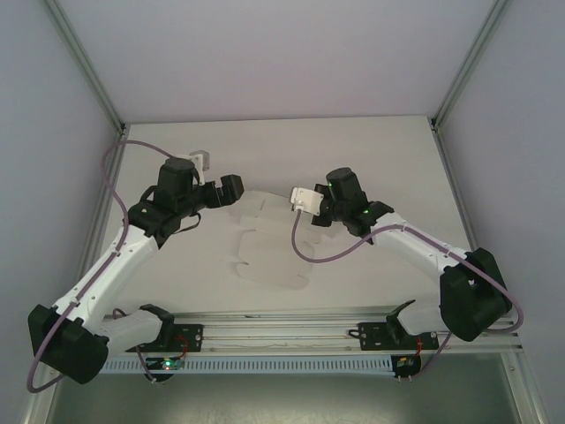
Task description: Assemble paper box
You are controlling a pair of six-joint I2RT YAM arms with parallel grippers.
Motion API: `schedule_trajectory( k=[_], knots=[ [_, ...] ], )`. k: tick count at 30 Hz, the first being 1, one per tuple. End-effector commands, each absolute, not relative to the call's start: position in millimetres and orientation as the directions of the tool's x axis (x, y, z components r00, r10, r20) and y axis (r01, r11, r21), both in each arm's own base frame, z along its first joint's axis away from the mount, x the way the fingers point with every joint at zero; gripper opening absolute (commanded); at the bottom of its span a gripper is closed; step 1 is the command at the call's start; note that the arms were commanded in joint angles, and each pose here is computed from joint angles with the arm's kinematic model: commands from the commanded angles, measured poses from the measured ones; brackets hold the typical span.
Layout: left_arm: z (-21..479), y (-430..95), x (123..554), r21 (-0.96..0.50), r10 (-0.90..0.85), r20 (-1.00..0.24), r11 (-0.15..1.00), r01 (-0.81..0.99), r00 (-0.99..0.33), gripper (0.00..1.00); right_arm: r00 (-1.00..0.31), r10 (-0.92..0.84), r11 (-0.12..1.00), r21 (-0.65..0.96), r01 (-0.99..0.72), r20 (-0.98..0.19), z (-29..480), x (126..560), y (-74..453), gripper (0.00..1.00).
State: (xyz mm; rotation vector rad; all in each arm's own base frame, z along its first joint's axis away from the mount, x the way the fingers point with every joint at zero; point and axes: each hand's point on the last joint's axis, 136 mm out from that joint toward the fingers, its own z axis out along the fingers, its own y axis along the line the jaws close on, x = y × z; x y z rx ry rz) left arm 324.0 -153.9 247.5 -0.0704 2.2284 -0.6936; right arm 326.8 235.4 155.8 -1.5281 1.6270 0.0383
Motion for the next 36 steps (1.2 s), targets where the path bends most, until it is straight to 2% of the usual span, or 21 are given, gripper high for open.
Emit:
schedule_trajectory(
  k=[1,6,8,10,12,15,19,22,27,30,33,36],
  knots=[
    [252.8,-152.1,326.1,-0.454,-0.227,-0.707,0.872,0.184,-0.67,1.0,0.234,-0.771,0.212,-0.584,-0.783,-0.593,175.6,326.7,243.6,0.0],
    [247.4,-150.3,335.0,-0.436,-0.226,-0.702,0.886,0.157,-0.676,1.0,0.256,-0.758,0.193,-0.581,-0.791,-0.6,179.4,320.4,248.4,0.0],
    [250.1,-159.2,337.0,-0.438,-0.193,-0.713,0.873,0.213,-0.674,1.0,0.257,-0.756,0.186,-0.574,-0.797,-0.602,180.0,318.7,249.8,0.0],
    [260.5,-167.1,333.4,-0.41,-0.125,-0.743,0.861,0.301,-0.657,1.0,0.248,-0.756,0.186,-0.561,-0.806,-0.606,180.6,317.5,250.3,0.0],
    [279.7,-180.8,323.9,-0.356,-0.024,-0.814,0.81,0.466,-0.58,1.0,0.238,-0.763,0.175,-0.547,-0.819,-0.601,179.2,316.3,250.1,0.0],
    [293.4,-208.8,292.0,-0.246,0.175,-0.879,0.63,0.736,-0.443,1.0,0.234,-0.768,0.164,-0.537,-0.827,-0.596,178.7,315.8,250.3,0.0],
    [281.1,-217.1,276.1,-0.171,0.35,-0.851,0.521,0.836,-0.392,1.0,0.238,-0.757,0.155,-0.521,-0.839,-0.608,180.0,312.6,252.7,0.0],
    [273.3,-213.6,283.4,-0.134,0.418,-0.818,0.531,0.837,-0.396,1.0,0.238,-0.753,0.14,-0.503,-0.853,-0.613,180.7,308.4,253.9,0.0],
    [258.7,-221.3,287.6,-0.101,0.542,-0.749,0.475,0.874,-0.381,0.99,0.24,-0.749,0.131,-0.493,-0.86,-0.618,184.9,305.3,253.3,0.0],
    [243.7,-227.0,286.0,-0.102,0.625,-0.684,0.429,0.898,-0.376,0.87,0.235,-0.743,0.133,-0.482,-0.866,-0.627,186.7,303.8,253.2,0.0],
    [243.9,-232.4,290.2,-0.106,0.625,-0.689,0.414,0.904,-0.367,0.68,0.229,-0.741,0.128,-0.468,-0.875,-0.631,186.0,302.1,253.8,0.0],
    [244.8,-233.4,291.4,-0.085,0.631,-0.696,0.401,0.912,-0.342,0.64,0.222,-0.745,0.133,-0.466,-0.875,-0.629,186.5,302.4,252.6,0.0]
  ],
)
